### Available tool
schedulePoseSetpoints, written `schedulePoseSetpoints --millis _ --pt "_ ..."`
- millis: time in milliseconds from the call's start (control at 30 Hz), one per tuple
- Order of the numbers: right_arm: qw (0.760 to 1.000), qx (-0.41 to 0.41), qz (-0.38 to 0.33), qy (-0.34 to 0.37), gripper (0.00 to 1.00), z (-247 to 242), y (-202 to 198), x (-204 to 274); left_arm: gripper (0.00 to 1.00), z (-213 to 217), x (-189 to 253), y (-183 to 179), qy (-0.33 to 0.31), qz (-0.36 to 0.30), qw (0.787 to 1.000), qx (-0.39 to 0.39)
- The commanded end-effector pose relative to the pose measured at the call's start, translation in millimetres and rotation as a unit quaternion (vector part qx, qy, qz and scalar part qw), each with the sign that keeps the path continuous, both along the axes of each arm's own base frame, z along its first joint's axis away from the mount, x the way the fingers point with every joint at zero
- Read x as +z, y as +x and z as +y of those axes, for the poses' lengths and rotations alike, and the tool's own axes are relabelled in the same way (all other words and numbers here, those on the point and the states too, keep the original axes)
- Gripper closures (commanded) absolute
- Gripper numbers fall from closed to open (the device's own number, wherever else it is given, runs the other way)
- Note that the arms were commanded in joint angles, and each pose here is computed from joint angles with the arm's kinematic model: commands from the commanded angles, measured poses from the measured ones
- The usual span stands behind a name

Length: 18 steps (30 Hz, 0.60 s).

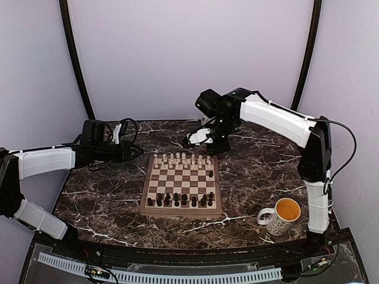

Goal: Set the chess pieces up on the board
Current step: Adjust the pawn at c7.

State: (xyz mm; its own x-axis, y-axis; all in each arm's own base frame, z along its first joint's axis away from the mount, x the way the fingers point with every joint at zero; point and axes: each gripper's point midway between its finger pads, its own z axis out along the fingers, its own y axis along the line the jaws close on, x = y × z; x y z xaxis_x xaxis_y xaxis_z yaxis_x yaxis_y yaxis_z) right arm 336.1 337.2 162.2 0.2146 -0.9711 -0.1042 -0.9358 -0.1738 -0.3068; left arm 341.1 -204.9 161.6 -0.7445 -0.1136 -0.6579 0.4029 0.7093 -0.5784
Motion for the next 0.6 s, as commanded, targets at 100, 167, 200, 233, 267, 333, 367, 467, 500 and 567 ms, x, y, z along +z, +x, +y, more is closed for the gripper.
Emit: schedulePoseSetpoints --millis 100,167,200,233,267,333,367,467,500,567 --pt "0.951 0.003 0.213 0.225 0.73 53.6 -65.5 20.0 0.68 0.8 8.2 5.2 0.018 -0.002 1.000 -0.001" --pt "0.939 -0.009 0.245 0.242 0.72 62.2 -71.8 16.3 0.68 1.0 10.4 5.5 0.017 -0.001 1.000 0.001" --pt "0.934 -0.015 0.261 0.243 0.72 65.6 -75.2 12.4 0.68 1.3 11.1 5.7 0.018 0.000 1.000 0.002" --pt "0.930 -0.020 0.276 0.241 0.73 67.6 -79.0 7.4 0.68 2.0 11.9 6.0 0.019 0.000 1.000 0.004" --pt "0.928 -0.026 0.287 0.237 0.73 69.1 -82.6 1.8 0.68 2.6 12.4 6.2 0.020 0.000 1.000 0.006" --pt "0.923 -0.031 0.306 0.231 0.73 72.4 -91.6 -8.8 0.68 3.7 13.8 6.9 0.023 -0.001 1.000 0.009" --pt "0.922 -0.033 0.313 0.227 0.72 73.6 -96.7 -13.8 0.68 4.0 13.9 7.2 0.024 -0.001 1.000 0.011" --pt "0.926 -0.035 0.311 0.211 0.73 76.3 -108.5 -29.0 0.68 4.7 14.4 8.7 0.024 0.001 1.000 0.015" --pt "0.929 -0.037 0.306 0.203 0.73 76.6 -110.3 -34.0 0.68 4.9 14.2 9.3 0.024 0.003 1.000 0.017" --pt "0.936 -0.044 0.296 0.187 0.73 76.1 -111.9 -44.3 0.68 4.5 14.4 10.1 0.024 0.004 1.000 0.017"
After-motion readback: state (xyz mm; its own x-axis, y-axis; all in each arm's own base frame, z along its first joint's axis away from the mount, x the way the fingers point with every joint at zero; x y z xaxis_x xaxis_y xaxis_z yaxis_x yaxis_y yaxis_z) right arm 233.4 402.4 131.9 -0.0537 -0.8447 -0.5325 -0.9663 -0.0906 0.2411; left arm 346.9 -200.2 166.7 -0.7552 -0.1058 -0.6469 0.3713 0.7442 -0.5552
